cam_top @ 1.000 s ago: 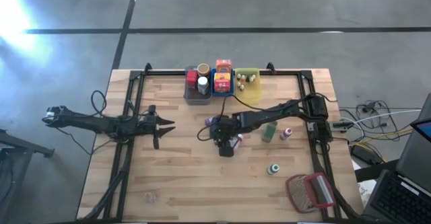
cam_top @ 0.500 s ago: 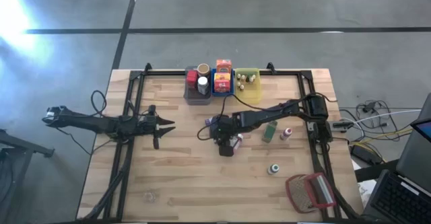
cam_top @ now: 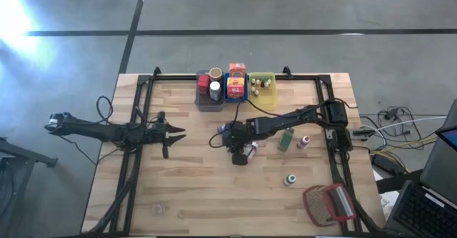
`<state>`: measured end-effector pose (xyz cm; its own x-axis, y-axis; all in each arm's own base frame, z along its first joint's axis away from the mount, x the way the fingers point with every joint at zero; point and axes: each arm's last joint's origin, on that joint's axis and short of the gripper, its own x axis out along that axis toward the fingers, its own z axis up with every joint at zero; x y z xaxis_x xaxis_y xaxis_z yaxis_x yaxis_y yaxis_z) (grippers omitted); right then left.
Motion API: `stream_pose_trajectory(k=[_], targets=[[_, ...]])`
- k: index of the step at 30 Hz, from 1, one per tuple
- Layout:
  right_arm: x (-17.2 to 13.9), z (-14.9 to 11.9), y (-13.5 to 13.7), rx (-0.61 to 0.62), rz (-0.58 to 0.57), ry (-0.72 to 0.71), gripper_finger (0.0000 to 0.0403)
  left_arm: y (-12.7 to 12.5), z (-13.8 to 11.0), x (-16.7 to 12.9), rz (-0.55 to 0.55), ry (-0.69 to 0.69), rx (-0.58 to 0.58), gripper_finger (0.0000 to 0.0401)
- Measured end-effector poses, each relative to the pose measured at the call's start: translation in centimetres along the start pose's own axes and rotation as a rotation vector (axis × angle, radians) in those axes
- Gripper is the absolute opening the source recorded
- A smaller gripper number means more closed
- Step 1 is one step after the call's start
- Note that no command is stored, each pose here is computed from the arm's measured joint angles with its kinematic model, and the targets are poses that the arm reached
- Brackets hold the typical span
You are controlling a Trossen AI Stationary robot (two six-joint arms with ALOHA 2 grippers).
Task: Pick & Place Kitchen Items
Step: Put the black food coloring bottle into the yellow bin
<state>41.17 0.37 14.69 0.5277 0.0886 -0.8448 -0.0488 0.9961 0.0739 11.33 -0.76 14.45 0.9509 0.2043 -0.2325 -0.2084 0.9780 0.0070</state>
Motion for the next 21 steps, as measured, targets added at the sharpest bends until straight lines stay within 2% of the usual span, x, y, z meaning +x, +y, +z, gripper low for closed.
stream_pose_trajectory(k=[8, 16, 21], targets=[[0.0, 0.0, 0.0, 0.001, -0.001, 0.0, 0.0098, 0.0, 0.0, 0.0, 0.0, 0.0, 0.0, 0.0108], [-0.2, 0.1, 0.0, 0.001, -0.001, -0.006, 0.0069, 0.0, 0.0, 0.0, 0.0, 0.0, 0.0, 0.0108], [-1.3, 0.4, 0.1, 0.004, -0.002, -0.02, 0.0077, 0.0, 0.0, 0.0, 0.0, 0.0, 0.0, 0.0108]])
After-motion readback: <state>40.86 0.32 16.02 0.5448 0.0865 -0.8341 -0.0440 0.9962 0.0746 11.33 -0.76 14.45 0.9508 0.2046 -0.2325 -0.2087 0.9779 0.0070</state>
